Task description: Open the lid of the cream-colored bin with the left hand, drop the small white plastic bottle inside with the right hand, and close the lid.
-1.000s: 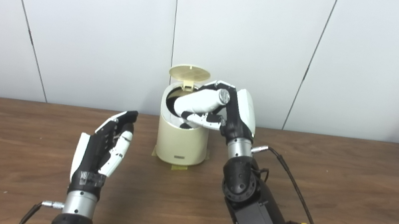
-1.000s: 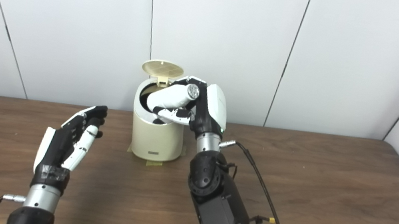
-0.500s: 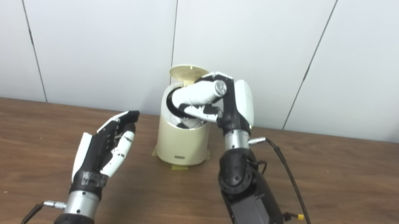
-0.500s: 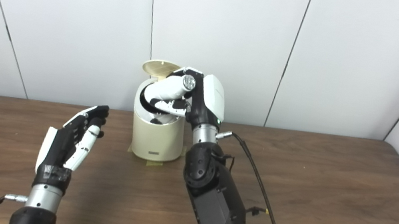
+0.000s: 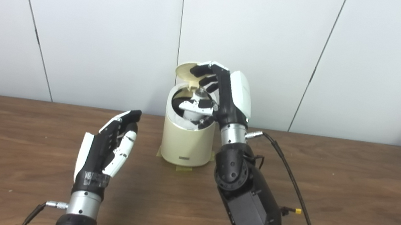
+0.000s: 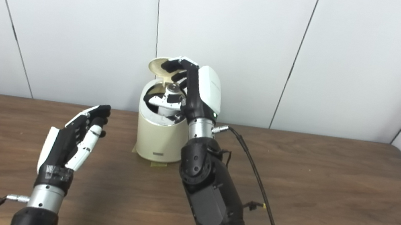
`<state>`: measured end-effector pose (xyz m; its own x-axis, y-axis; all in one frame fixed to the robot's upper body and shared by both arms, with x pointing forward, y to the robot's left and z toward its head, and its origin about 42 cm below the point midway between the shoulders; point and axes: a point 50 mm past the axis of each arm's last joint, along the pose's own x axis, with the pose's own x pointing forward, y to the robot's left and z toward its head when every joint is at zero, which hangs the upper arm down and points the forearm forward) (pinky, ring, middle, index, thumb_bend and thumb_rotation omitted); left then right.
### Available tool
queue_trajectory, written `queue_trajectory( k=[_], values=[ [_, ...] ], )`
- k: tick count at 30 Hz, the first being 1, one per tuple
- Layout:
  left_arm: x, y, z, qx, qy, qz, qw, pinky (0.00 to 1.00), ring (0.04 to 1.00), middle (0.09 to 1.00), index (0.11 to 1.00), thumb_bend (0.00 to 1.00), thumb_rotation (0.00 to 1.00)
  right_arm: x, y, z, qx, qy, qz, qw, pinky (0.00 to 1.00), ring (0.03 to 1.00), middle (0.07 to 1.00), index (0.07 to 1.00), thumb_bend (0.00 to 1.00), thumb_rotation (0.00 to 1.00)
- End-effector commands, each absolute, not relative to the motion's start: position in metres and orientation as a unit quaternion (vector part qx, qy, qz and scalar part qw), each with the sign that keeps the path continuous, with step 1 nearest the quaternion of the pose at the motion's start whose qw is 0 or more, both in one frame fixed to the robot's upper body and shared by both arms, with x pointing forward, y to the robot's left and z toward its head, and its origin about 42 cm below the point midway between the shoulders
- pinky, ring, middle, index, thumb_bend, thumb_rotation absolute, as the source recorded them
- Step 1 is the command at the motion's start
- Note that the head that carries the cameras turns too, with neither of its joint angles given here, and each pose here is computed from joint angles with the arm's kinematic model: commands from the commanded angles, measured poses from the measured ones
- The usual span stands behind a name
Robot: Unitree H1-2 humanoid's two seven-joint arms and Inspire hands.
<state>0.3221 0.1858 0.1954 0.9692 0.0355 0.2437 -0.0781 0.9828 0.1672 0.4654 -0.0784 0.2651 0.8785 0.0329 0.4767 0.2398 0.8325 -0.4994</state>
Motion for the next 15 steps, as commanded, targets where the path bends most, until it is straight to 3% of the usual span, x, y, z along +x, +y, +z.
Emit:
queue_trajectory(
  k=[1,15],
  values=[
    [0.3275,0.1800,0.2185,0.081,-0.168,0.029,0.982,0.75,0.833,0.829,0.821,0.31,0.69,0.4663,-0.0713,0.3006,-0.273,-0.298,-0.065,0.912,0.45,0.547,0.610,0.640,0.84,0.06],
    [0.3268,0.1841,0.2179,0.085,-0.169,0.030,0.981,0.76,0.836,0.831,0.821,0.30,0.68,0.4634,-0.0781,0.2969,-0.260,-0.297,-0.070,0.916,0.45,0.546,0.614,0.631,0.82,0.01]
  ],
)
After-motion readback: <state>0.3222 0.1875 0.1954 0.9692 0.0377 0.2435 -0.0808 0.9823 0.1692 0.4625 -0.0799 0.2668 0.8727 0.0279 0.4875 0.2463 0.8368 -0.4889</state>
